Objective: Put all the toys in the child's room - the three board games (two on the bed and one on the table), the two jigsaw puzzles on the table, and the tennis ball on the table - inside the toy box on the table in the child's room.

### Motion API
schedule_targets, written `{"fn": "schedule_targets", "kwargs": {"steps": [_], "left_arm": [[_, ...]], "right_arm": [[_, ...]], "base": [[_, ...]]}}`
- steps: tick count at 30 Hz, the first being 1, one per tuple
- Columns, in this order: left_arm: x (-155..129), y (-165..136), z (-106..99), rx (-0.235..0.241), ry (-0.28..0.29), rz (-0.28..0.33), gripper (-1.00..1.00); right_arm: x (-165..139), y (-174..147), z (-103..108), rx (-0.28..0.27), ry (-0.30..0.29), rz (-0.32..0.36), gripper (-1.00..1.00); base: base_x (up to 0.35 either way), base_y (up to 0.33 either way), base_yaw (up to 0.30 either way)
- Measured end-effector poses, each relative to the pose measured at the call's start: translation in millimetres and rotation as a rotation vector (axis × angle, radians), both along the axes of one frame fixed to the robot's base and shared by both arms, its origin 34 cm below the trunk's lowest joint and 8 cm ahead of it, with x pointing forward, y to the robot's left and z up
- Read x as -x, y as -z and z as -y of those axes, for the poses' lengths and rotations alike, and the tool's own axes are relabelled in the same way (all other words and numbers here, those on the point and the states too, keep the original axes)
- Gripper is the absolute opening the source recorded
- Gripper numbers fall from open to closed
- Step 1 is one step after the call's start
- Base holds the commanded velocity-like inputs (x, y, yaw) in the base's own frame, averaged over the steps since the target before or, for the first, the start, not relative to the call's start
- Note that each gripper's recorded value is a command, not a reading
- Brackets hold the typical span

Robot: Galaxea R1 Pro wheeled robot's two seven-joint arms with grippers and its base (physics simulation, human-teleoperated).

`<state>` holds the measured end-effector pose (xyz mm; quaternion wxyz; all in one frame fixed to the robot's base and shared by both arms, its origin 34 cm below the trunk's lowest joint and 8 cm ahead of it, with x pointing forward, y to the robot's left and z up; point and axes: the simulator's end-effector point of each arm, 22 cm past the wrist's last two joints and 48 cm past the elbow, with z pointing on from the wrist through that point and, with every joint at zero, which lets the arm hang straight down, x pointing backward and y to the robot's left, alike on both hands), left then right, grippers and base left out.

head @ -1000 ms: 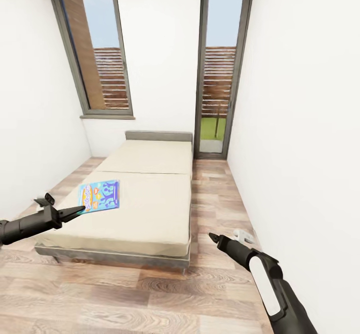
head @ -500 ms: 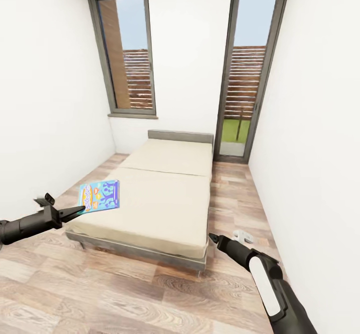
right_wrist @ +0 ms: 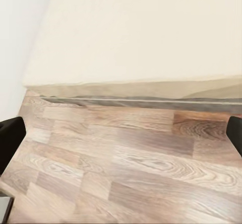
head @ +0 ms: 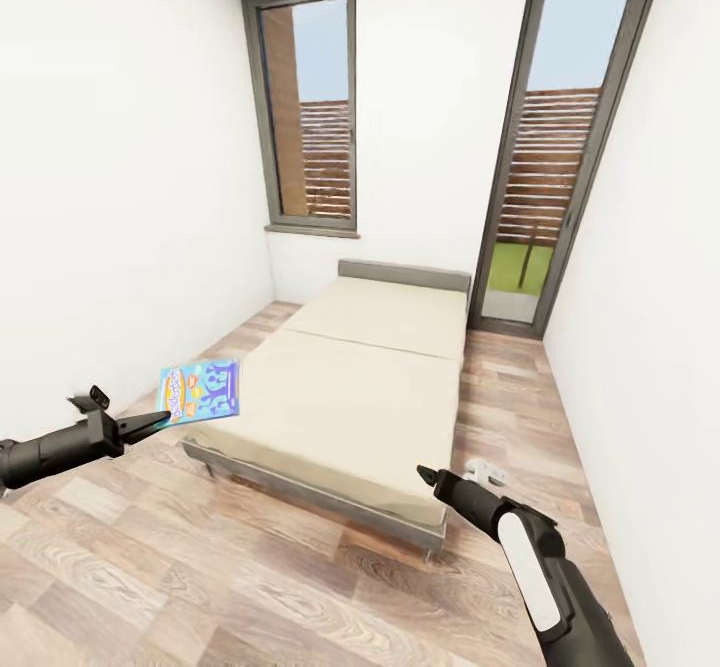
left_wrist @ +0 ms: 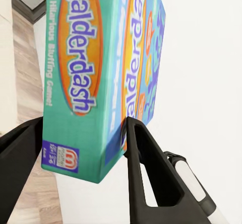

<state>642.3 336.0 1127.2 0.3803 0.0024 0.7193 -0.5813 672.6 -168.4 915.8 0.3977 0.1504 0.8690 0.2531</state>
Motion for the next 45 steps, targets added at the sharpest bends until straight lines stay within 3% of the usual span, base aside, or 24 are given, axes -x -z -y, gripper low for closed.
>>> {"fn": "schedule_targets", "kwargs": {"steps": [45], "left_arm": [[16, -35, 1, -0.002, 0.002, -0.003, -1.0]], "right_arm": [[17, -36, -4, 0.002, -0.008, 0.0, 1.0]], "base": [[0.0, 0.0, 0.287]]}}
